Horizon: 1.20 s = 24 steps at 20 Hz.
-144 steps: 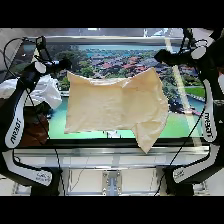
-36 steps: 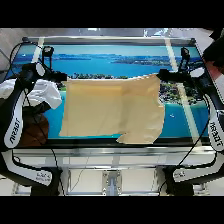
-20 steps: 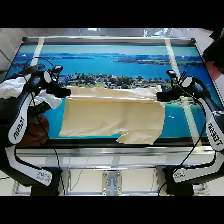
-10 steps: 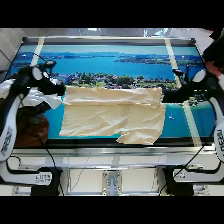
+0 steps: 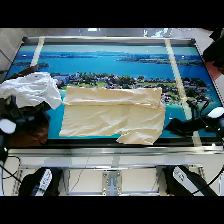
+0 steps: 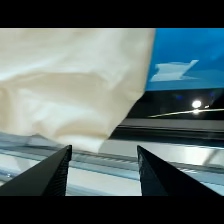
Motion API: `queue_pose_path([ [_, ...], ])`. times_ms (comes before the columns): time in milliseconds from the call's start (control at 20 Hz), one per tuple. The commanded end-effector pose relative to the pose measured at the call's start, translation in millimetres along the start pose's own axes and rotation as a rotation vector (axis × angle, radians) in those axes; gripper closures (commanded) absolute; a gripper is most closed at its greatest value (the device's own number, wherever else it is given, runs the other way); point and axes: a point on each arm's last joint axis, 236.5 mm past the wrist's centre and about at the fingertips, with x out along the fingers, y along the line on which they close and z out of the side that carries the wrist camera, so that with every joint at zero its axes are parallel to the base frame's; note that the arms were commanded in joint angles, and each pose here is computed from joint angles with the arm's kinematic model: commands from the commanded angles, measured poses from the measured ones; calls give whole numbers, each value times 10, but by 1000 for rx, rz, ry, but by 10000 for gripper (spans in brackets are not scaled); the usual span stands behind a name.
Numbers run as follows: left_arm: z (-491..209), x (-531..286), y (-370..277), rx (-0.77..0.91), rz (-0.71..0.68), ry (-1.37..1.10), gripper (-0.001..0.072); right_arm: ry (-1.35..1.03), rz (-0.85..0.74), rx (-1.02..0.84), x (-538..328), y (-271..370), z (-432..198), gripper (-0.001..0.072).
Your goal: Fold the shirts.
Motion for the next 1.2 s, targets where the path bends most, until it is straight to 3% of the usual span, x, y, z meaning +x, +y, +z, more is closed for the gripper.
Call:
queue_pose_path([
  [0,-476,135,-27,-263,-124,11,199,52,231,156,364,302,-322,257],
  [700,-858,580,-11,-499,-121,247,197,132,168,140,784,339,-657,257],
  [1150,-759,211,-112,-419,-190,251,198,217,196,128,727,419,-849,257],
])
